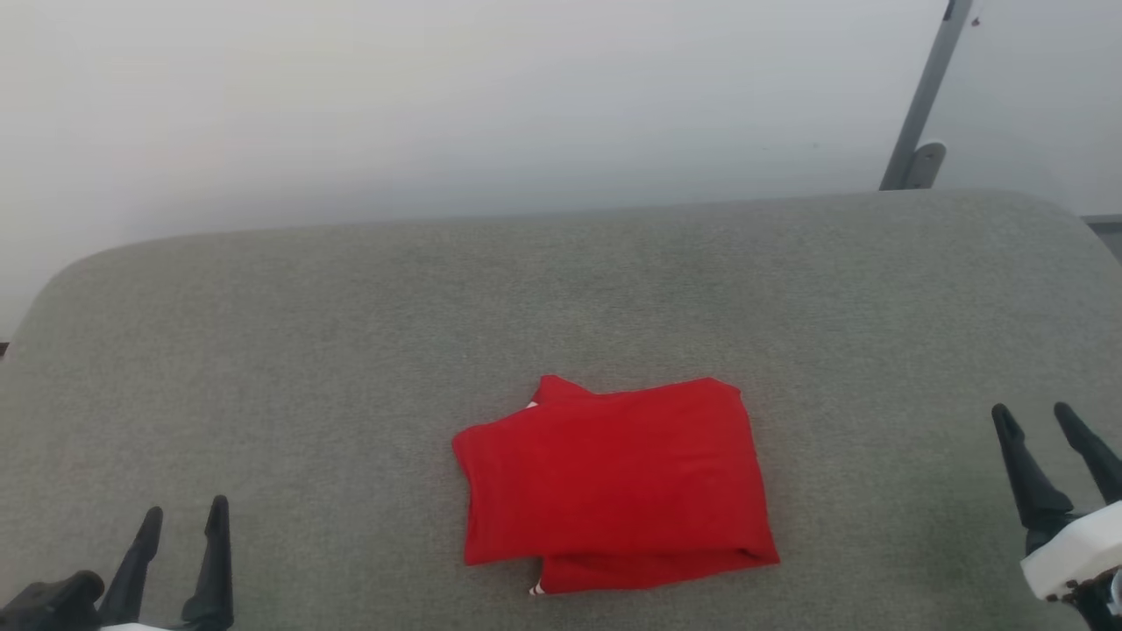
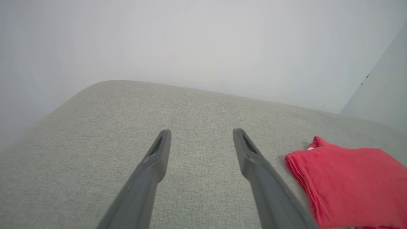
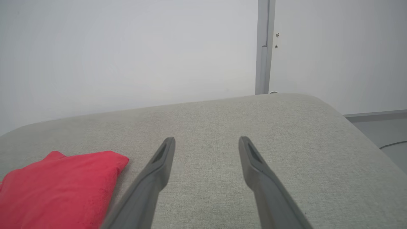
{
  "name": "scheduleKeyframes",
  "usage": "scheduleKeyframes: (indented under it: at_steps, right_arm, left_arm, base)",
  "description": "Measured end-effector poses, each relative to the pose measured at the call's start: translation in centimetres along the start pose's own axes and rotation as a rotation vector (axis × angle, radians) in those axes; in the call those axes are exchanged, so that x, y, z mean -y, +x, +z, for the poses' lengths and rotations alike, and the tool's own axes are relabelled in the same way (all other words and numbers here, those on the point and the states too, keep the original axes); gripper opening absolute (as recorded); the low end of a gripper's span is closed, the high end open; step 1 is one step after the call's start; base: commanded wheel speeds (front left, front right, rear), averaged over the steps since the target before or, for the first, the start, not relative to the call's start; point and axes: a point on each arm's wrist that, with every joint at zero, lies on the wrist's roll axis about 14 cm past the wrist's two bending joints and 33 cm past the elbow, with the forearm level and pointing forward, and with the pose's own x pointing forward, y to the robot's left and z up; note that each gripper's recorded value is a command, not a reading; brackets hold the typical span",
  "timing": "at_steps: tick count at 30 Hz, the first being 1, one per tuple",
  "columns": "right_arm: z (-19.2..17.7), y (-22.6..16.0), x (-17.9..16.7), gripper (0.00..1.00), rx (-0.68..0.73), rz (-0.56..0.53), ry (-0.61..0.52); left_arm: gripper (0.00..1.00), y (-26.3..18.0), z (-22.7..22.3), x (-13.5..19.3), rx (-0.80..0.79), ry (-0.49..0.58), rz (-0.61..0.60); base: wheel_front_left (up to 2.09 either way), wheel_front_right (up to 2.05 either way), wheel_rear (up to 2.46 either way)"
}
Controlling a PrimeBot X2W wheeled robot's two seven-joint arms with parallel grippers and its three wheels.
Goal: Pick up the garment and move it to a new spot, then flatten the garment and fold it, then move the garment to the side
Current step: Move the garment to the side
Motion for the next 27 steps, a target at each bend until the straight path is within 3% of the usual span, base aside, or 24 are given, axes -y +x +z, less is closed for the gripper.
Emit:
scheduleKeyframes:
  at_steps: [7,13,19,27]
  right_arm:
    - [-1.5,1.1,-2.7,1.00,-0.071,0.077,0.008]
    - [-3.3,3.0,-7.8,1.00,-0.190,0.222,0.017]
    - [-6.8,4.2,-12.2,1.00,-0.417,0.362,0.009]
    - [-10.5,4.9,-13.0,1.00,-0.685,0.420,-0.066]
  left_arm:
    - [1.00,-0.7,-0.4,-0.5,-0.009,0.002,0.020]
    - [1.00,-1.5,-1.2,-0.8,-0.028,-0.008,0.045]
    - [1.00,-1.8,-1.9,-1.0,-0.042,-0.023,0.073]
    - [1.00,-2.2,-3.3,-1.4,-0.079,-0.039,0.111]
  base:
    - [0.00,0.00,0.00]
    - [0.00,0.00,0.00]
    - [0.00,0.00,0.00]
    - [0.00,0.00,0.00]
